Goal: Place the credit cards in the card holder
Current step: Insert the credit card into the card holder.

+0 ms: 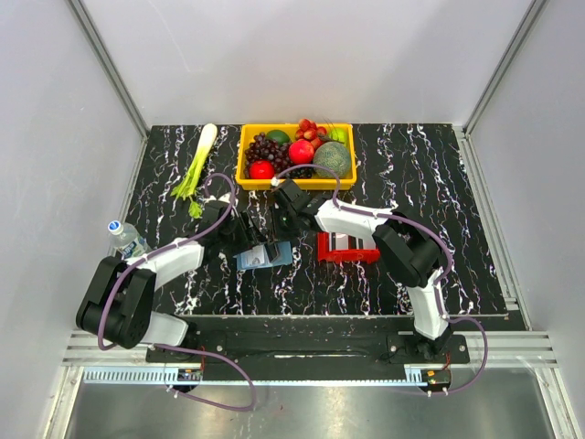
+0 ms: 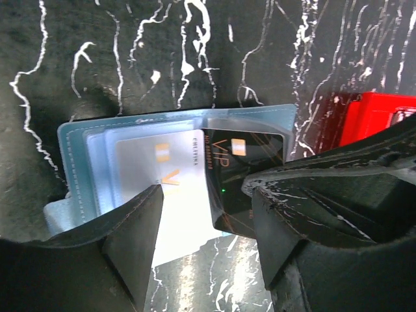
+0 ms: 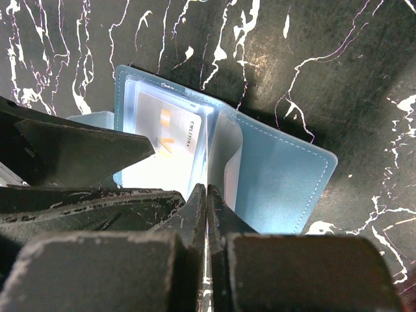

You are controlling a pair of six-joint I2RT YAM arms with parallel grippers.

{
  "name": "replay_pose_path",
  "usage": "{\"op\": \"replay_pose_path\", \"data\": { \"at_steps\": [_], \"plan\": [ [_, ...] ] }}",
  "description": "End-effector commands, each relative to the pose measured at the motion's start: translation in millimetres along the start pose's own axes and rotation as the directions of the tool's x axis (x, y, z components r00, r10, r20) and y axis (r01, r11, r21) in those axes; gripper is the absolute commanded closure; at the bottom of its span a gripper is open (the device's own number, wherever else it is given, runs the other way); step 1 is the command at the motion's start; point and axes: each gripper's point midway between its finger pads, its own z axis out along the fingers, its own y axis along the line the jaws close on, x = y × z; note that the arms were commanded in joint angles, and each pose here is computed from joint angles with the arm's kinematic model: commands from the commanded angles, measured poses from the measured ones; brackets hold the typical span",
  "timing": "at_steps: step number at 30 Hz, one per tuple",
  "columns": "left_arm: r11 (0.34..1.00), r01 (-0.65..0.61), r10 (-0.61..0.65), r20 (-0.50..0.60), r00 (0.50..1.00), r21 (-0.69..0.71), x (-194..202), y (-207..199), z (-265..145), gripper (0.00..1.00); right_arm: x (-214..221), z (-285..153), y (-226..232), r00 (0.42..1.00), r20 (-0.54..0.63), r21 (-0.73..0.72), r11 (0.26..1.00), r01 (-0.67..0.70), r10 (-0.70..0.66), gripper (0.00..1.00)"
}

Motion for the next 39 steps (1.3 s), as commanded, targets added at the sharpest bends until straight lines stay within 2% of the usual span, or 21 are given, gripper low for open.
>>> {"op": "replay_pose_path", "data": {
  "at_steps": [1, 6, 11, 13, 21, 39],
  "plan": [
    [0.994, 0.012, -0.014, 0.013, 1.0, 0.107, -4.3, -21.8, 0.6, 0.39, -10.7, -11.1, 10.1, 0.999, 0.037, -0.034, 0.999, -0.001, 0.002, 1.0],
    [0.997, 0.007, -0.009, 0.029, 1.0, 0.08, -7.7, -18.2, -0.7, 0.4, -11.9, -11.5, 9.4, 0.999, 0.042, -0.028, 1.0, -0.002, 0.003, 1.0],
    [0.994, -0.047, 0.056, 0.09, 0.994, -0.1, -23.4, 7.6, -16.0, 0.39, -12.5, -11.9, 10.3, 0.999, 0.043, -0.031, 1.0, -0.002, 0.003, 1.0],
    [0.991, -0.054, 0.066, 0.095, 0.993, -0.125, -25.8, 11.0, -19.1, 0.38, -12.5, -12.2, 10.1, 0.999, 0.044, -0.029, 1.0, -0.002, 0.003, 1.0],
    [0.992, -0.027, 0.03, 0.026, 0.999, -0.123, -9.6, 16.4, -5.5, 0.38, -12.4, -12.8, 10.4, 0.999, 0.043, -0.031, 1.0, -0.002, 0.003, 1.0],
    [0.996, -0.028, 0.023, -0.054, 0.998, -0.085, 7.1, 11.6, 13.4, 0.39, -11.5, -12.1, 10.8, 0.999, 0.038, -0.034, 0.999, 0.003, -0.002, 1.0]
  ]
}}
